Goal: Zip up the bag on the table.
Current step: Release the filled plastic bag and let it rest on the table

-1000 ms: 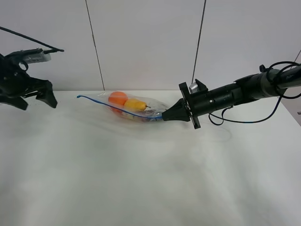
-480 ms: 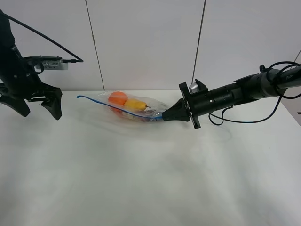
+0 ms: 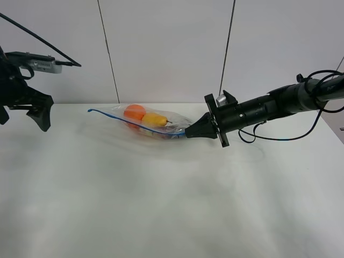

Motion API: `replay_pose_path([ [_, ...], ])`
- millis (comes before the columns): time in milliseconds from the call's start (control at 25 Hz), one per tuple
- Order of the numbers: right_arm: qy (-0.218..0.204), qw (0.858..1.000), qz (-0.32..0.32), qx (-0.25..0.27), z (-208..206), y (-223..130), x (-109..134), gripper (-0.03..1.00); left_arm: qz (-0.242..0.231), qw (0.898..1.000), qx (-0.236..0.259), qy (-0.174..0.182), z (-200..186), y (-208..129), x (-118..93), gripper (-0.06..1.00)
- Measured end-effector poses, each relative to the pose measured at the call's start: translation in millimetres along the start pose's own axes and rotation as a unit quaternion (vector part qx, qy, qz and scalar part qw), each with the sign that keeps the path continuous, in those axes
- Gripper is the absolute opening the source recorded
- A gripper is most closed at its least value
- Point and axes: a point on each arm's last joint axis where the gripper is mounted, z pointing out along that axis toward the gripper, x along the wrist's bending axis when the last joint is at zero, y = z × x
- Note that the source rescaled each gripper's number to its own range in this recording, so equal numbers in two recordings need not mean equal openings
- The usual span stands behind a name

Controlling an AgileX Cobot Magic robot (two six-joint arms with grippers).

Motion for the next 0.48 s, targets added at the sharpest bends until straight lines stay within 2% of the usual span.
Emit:
replay_pose_path([
  [240, 0.000, 1.000, 0.000, 0.000, 0, 0, 0, 0.00, -0.044, 0.999, -0.016, 0.013, -16, -16, 28, 1.00],
  [480, 0.000, 1.000, 0.000, 0.000, 0, 0, 0, 0.00, -0.054, 0.998, -0.025, -0.009, -33, -65, 16, 1.00],
])
